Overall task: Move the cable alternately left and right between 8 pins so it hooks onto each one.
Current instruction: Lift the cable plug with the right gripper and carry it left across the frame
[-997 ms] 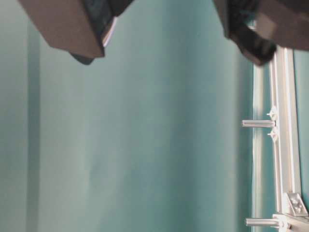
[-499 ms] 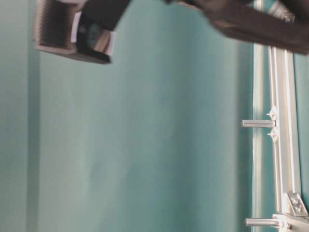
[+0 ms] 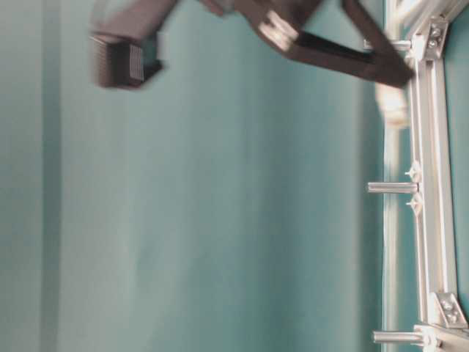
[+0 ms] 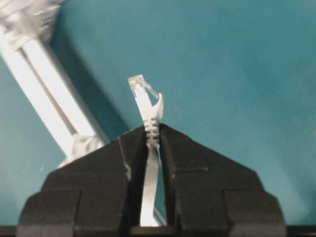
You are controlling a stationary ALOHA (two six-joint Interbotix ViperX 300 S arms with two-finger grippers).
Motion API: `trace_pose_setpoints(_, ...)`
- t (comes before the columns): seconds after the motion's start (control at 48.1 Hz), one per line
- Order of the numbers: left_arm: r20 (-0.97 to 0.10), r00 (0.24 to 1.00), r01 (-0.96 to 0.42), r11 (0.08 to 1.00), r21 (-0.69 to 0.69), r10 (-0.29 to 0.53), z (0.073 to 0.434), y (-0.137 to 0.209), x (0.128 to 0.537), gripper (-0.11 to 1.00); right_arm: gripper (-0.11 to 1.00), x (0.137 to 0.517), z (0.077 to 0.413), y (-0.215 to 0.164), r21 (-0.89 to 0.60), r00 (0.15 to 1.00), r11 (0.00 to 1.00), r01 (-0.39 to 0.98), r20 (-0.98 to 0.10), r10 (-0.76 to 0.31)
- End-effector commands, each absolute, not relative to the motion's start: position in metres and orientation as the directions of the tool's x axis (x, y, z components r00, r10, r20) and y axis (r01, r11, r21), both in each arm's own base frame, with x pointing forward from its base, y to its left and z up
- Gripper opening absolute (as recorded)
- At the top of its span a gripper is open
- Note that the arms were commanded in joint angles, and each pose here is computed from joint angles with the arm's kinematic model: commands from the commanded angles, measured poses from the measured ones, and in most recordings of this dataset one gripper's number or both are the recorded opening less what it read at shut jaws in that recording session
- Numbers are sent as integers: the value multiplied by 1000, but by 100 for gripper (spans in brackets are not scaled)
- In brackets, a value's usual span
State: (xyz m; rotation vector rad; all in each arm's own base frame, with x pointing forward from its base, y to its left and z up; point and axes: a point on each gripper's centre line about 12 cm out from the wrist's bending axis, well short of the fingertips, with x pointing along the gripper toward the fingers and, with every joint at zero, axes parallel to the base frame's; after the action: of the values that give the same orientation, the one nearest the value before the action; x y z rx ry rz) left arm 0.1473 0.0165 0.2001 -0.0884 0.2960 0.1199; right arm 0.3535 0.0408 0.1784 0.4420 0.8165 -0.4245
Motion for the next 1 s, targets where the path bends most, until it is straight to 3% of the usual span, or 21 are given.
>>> trace_pose_setpoints(0.0,-275,955,-132,988,-75,107,206,17,149,50,9,365,177,43,254,625,797,547,-758,-187)
trace_pose_setpoints(0.312,-267,958,-133,988,-77,108,209,17,150,50,9,434,175,45,285,658,776,563,-722,-212)
trace_pose_setpoints(0.499,-255,961,-131,988,-77,107,214,17,151,49,9,460,172,51,286,689,813,507,-701,-184)
trace_pose_setpoints(0.748,-253,962,-127,989,-78,103,215,16,151,50,9,466,171,63,304,722,848,434,-681,-125)
trace_pose_setpoints(0.977,-255,962,-121,990,-78,97,214,16,151,50,9,460,170,106,312,734,886,343,-678,-46)
